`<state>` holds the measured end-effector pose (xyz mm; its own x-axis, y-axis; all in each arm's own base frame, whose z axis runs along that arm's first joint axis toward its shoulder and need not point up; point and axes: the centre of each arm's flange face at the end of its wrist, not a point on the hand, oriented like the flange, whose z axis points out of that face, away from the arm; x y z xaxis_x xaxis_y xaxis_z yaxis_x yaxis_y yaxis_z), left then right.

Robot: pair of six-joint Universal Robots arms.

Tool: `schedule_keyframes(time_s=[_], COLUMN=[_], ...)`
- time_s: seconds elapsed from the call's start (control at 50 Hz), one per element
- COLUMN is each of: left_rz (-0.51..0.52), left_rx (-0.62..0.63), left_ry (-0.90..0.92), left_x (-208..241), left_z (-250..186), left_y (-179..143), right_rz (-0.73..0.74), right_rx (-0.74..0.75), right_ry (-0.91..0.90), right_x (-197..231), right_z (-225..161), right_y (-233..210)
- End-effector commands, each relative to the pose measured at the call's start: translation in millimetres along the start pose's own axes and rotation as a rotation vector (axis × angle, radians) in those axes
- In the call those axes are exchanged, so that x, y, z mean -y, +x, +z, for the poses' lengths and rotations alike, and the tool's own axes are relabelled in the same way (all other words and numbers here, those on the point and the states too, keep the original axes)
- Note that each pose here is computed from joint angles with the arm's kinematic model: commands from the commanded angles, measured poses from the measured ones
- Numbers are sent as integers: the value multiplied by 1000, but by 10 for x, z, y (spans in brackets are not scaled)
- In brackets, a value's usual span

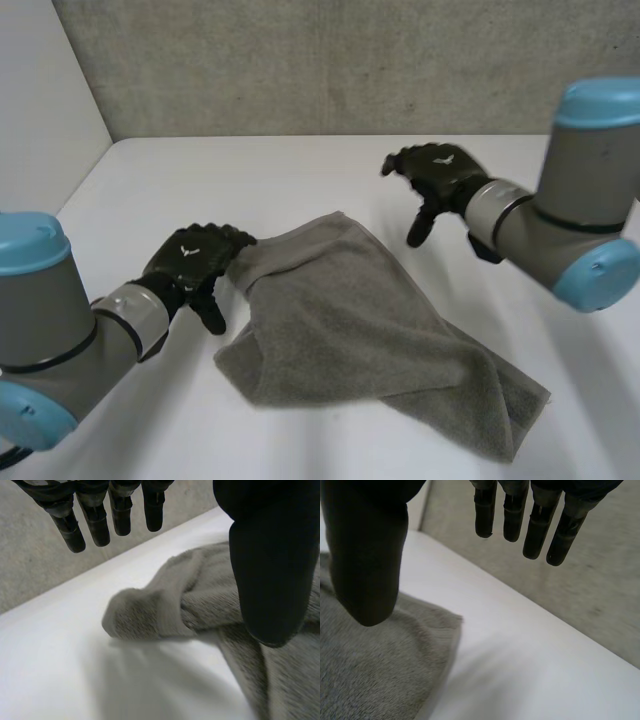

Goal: Fold the towel.

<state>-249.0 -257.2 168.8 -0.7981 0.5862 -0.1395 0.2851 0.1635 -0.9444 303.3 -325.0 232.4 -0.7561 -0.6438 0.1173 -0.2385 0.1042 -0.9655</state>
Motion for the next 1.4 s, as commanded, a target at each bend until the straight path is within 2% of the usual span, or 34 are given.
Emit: schedule_keyframes(time_s=[0.02,0.16,0.3,0.58,0.82,0.98,1.22,1.4], left_rz=[21,29,42,26,28,133,159,185], left_rx=[5,-5,-29,-55,-60,-51,-7,21], left_ry=[51,68,90,10,-1,-10,-19,0], left_x=[150,210,249,78,-12,-110,-124,-31], left_z=[178,298,447,688,826,967,1080,1096], left_y=[-56,-48,18,20,13,-2,-64,-108], right_rz=[120,173,197,187,166,133,51,-111], right_rx=[-102,-122,-109,-106,-161,-141,-110,-147], right_ry=[-102,-228,-328,-346,-319,-310,-304,-191], right_x=[-35,-385,-866,-1128,-1140,-1112,-1086,-718], right_z=[-320,-634,-899,-1028,-999,-994,-957,-592], right_y=[292,312,123,-58,2,-16,-73,173])
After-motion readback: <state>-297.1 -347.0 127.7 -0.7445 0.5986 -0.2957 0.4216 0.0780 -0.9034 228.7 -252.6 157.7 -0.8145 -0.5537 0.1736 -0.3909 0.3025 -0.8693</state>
